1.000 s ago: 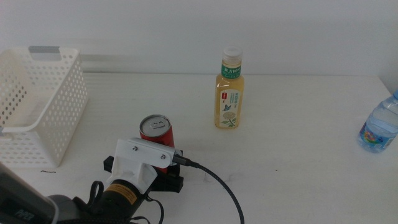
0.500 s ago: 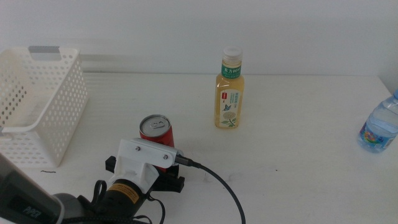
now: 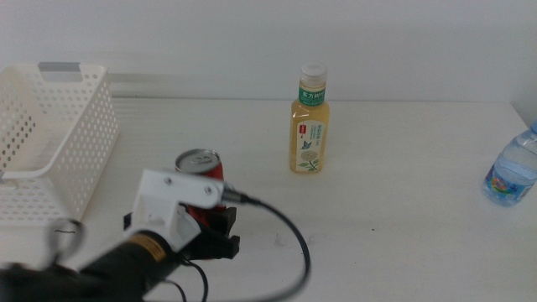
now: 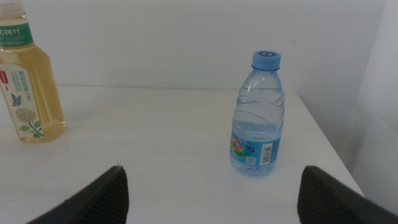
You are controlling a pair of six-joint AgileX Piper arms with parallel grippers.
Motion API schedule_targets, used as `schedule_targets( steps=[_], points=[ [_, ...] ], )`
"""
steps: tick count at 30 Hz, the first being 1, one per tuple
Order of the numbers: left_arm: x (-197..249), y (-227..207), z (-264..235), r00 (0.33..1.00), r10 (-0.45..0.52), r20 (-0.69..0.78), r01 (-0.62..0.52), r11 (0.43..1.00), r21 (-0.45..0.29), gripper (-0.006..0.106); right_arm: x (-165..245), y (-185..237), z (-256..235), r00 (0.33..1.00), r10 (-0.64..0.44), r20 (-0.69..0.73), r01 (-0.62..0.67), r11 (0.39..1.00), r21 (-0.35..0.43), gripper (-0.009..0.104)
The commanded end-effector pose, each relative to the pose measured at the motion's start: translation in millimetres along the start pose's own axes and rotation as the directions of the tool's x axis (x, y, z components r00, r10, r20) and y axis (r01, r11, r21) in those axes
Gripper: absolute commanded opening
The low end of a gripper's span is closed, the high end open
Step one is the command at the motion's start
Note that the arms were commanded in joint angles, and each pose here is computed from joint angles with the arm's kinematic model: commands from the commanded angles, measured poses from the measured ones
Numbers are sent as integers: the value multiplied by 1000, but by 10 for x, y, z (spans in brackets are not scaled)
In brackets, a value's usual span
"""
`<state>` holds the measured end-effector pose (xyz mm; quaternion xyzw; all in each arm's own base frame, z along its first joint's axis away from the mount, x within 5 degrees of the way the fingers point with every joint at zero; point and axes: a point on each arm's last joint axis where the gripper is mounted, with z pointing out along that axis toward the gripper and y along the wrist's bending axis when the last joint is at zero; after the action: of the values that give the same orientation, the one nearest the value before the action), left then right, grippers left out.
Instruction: Use arms to grab the bottles and put them into the dustbin to the left of the table.
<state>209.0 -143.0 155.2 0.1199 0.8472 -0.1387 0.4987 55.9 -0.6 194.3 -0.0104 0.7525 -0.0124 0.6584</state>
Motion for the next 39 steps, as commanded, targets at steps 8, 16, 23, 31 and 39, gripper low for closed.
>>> schedule_targets(
  steps=[8,16,23,31,39],
  points=[
    [-906,300,-481,937,-14,-348,53,993,103,-2,1,-3,-1,1000,-14,11,13,1000,6,87],
    [-1691,725,-730,926,80,-368,-93,995,-18,-2,1,-3,-1,1000,-14,11,13,1000,6,87],
    [-2083,1522,-678,828,-12,-561,-119,973,-197,-2,1,-3,-1,1000,-14,11,13,1000,6,87],
    [-2056,2311,-334,777,-100,-622,-94,958,-272,-2,1,-3,-1,1000,-14,11,13,1000,6,87],
    [-1737,2638,133,747,-121,-654,-87,957,-277,1,1,-3,-1,1000,-14,11,13,1000,6,87]
  ],
)
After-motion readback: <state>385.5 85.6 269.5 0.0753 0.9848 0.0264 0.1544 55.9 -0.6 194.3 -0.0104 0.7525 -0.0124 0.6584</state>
